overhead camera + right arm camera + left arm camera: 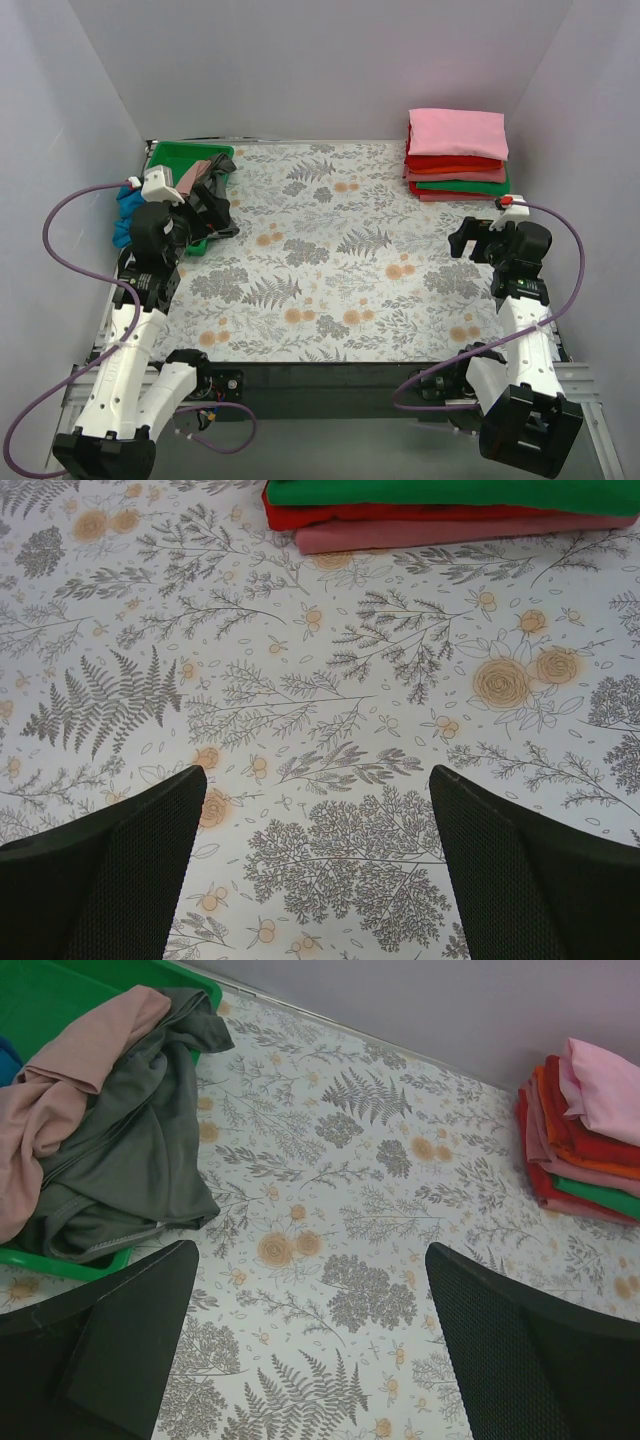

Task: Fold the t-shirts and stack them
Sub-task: Grab the tshirt from the pile

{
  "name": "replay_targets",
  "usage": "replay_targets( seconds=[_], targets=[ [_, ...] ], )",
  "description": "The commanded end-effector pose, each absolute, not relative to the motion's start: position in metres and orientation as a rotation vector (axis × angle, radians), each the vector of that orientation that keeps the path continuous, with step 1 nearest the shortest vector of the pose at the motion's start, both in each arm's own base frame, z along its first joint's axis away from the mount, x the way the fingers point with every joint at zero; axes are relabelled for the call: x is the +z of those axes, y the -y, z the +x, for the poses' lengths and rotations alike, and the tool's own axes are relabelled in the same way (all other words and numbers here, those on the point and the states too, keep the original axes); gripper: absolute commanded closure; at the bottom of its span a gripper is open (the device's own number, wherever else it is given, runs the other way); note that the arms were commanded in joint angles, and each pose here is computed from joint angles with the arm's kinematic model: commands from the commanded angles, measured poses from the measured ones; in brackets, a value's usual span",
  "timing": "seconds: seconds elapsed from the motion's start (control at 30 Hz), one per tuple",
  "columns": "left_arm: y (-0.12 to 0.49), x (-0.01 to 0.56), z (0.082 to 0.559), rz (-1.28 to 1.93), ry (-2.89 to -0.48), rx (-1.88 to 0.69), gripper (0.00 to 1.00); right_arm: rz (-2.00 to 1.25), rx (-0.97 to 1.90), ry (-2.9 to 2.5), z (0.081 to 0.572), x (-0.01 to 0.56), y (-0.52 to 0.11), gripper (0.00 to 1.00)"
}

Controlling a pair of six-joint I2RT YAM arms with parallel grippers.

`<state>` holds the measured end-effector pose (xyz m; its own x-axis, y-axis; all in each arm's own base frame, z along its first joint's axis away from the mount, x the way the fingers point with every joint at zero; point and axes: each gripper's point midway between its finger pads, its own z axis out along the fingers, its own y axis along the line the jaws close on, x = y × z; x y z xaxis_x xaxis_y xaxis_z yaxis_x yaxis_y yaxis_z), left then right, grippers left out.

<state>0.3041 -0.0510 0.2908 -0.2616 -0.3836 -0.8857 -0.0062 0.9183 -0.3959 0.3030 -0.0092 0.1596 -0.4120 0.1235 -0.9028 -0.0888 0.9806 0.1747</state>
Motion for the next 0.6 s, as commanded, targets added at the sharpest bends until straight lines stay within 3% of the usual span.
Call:
replay_targets(
  seconds=[0.0,0.37,0.57],
  targets=[
    [0.048,0.291,0.308,-0.292,-1.799,-0.337,0.02,-0.034,0.253,-1.881,0.316,0.193,0.005,0.01],
    [0.04,0.299,0.373,-0.366,-1.836,-0.351,0.02,-0.594,0.473,-1.727,0.3,0.195,-0.057,0.01],
    [0.011,0.281,0.434,-0.469,-1.914,-0.402,0.03,-0.661,0.466,-1.742,0.286,0.178,-0.061,0.01]
  ],
)
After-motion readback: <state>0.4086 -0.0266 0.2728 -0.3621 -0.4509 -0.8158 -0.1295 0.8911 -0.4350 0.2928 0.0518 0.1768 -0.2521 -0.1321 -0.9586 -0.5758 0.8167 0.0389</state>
